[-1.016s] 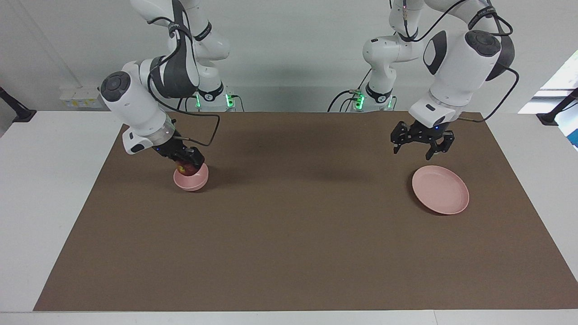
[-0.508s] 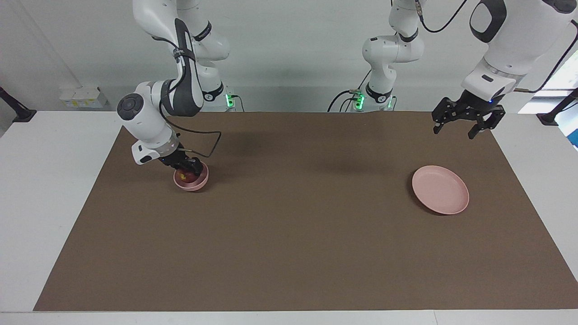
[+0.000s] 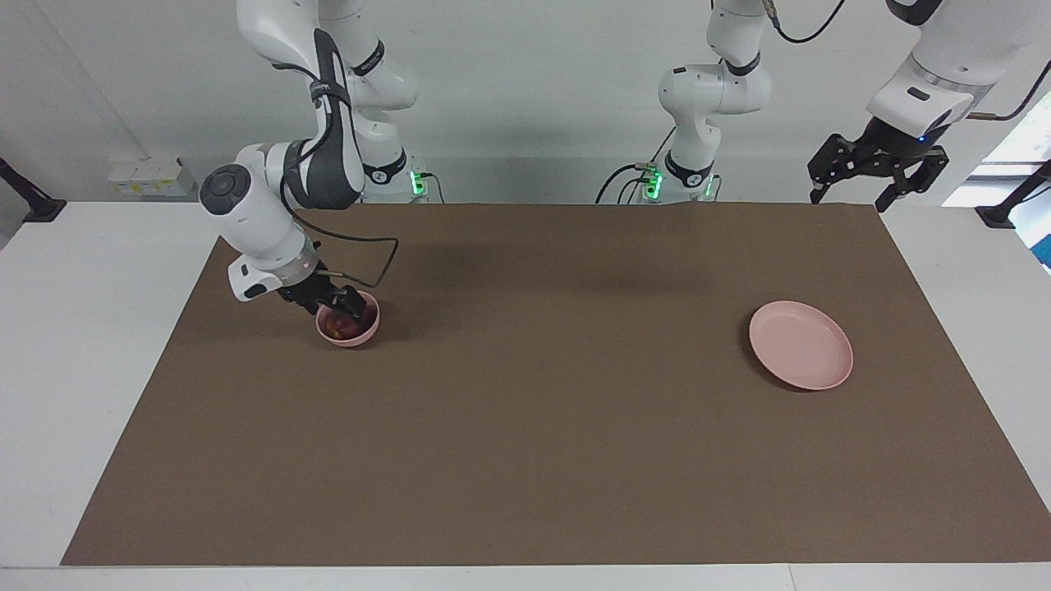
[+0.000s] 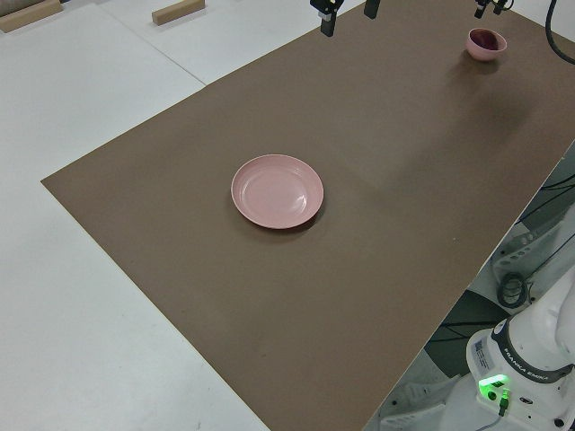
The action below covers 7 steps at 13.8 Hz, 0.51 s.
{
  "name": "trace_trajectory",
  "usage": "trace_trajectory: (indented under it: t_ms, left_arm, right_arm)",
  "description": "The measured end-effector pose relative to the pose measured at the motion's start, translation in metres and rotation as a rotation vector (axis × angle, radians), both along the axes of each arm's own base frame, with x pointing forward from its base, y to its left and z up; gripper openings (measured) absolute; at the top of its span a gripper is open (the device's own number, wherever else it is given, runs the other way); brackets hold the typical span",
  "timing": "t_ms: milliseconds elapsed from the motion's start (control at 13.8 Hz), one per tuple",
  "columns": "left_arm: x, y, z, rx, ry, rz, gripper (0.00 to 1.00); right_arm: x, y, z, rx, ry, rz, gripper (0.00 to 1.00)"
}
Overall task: Move apple from plate to bowl
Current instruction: 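Open the right gripper and lift it away from the bowl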
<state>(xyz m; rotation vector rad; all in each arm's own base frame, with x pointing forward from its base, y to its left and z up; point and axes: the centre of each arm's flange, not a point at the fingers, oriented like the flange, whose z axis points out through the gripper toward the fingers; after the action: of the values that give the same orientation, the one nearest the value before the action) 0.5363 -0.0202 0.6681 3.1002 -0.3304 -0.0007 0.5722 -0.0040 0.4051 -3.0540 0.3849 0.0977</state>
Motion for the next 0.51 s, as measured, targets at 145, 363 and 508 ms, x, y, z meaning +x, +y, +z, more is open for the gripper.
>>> trace_trajectory:
  t_ms: [145, 363, 508]
  left_arm:
    - [0.000, 0.002, 0.000, 0.000, 0.001, 0.003, 1.00]
    - [0.000, 0.002, 0.000, 0.003, 0.000, 0.004, 1.00]
    - [0.000, 0.004, 0.000, 0.016, 0.000, 0.006, 1.00]
  right_arm:
    - [0.009, -0.002, 0.026, -0.028, -0.022, 0.053, 1.00]
    - [0.019, -0.004, 0.064, -0.057, -0.065, 0.155, 1.00]
    - [0.024, -0.005, 0.088, -0.060, -0.085, 0.194, 1.00]
